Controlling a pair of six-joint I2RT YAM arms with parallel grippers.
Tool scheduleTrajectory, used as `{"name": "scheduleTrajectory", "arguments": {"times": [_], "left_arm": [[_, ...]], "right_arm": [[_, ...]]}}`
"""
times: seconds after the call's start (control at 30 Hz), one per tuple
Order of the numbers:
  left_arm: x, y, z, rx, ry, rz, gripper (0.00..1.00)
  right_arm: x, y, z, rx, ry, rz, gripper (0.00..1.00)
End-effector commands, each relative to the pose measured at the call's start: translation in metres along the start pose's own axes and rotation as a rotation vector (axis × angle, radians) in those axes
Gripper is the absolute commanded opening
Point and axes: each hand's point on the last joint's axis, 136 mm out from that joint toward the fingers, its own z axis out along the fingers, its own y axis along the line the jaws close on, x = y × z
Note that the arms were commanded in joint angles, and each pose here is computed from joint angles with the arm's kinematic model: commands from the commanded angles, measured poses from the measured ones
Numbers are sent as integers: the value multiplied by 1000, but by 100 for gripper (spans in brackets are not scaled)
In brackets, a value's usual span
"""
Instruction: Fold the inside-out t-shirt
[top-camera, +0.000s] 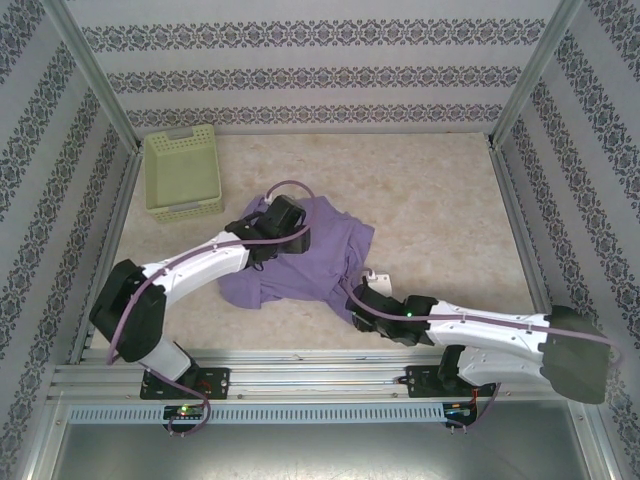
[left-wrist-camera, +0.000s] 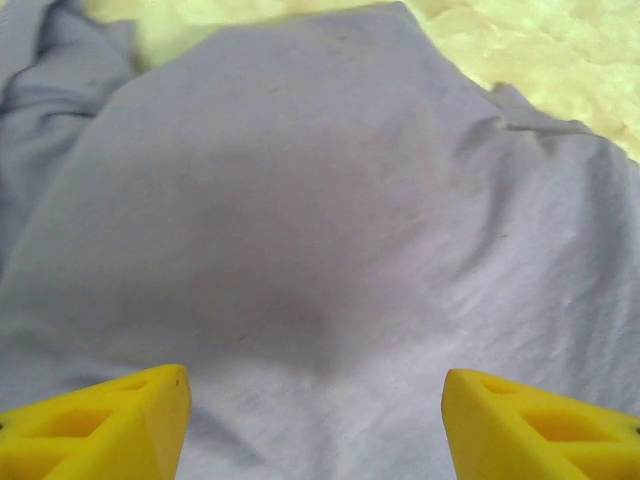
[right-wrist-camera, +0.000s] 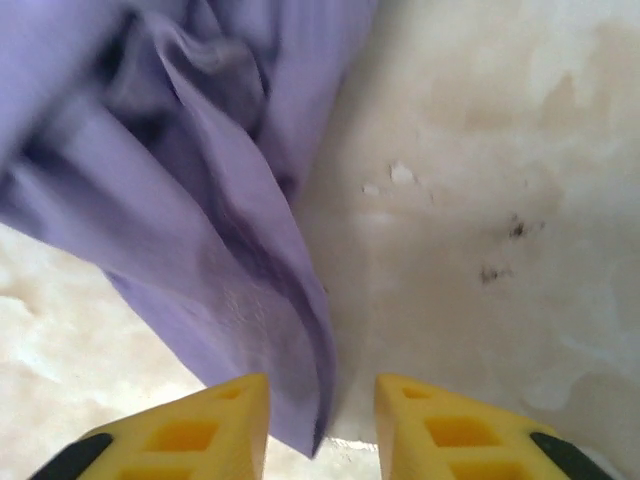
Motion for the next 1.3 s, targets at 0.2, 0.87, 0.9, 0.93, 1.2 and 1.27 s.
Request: {"name": "scheduleTrajectory", "arguments": {"times": [0.2, 0.87, 0.9, 0.93, 1.2, 1.27], "left_arm": [[7, -32, 52, 45, 107, 89, 67], [19, 7, 79, -100, 154, 0, 67], [20, 15, 80, -119, 159, -24, 67], [21, 24, 81, -138, 162, -50, 67], [29, 71, 78, -254, 135, -149, 66], [33, 81, 77, -289, 138, -163, 66]], "right_arm": [[-53, 14, 0, -104, -96, 64, 42], [-71, 18, 42, 24, -27, -30, 0], [-70, 12, 35, 48, -37, -31, 0], [-69, 2, 27, 79, -51, -31, 0], [-29, -52, -9, 172, -9, 83, 0], [-21, -64, -16, 202, -7, 106, 0]]}}
